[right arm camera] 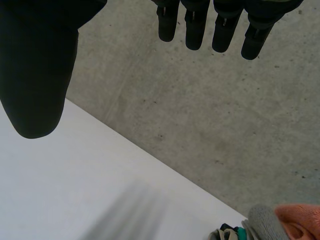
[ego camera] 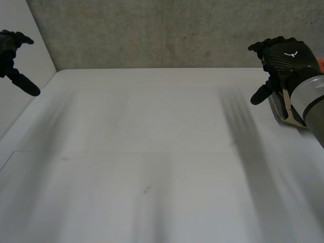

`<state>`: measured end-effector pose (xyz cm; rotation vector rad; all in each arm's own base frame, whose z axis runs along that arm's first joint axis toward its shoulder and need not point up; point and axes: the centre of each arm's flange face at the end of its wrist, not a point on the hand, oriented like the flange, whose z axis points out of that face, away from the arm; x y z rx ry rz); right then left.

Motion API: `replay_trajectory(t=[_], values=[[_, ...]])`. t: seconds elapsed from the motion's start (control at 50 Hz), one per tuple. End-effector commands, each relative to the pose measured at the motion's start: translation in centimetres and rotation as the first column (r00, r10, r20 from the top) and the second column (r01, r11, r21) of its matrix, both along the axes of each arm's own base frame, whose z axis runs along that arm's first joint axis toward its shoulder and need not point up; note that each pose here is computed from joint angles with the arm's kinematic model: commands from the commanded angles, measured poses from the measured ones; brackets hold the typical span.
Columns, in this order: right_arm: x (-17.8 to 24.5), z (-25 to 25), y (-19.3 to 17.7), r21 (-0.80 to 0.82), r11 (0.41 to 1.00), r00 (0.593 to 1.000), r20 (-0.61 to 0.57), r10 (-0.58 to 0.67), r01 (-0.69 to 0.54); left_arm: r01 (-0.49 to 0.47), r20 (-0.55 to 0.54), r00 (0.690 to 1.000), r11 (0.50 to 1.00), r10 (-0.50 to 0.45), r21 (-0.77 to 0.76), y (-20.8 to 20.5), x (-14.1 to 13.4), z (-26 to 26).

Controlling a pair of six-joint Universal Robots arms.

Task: Fold the laundry.

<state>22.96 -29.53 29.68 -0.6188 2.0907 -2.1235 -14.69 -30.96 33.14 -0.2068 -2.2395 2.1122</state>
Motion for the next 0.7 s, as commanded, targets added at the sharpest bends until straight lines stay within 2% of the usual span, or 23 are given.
replay_trajectory(t=[0.02,0.36,0.7], values=[[0.3,0.2,0.7,-0.004,1.0,1.0,-0.002,0.013,-0.013,0.031,-0.079,0.996,0.999,-0.031,0.005,1.8,-0.3,0.2],[0.8,-0.7,1.4,-0.008,1.0,0.999,-0.045,-0.016,0.016,0.043,-0.003,0.999,0.994,-0.043,0.1,3.8,-3.7,-3.0],[0.8,-0.4,1.4,-0.028,0.999,0.998,-0.054,-0.018,0.017,0.084,-0.015,0.996,0.996,-0.083,0.014,4.8,-4.5,-1.7]])
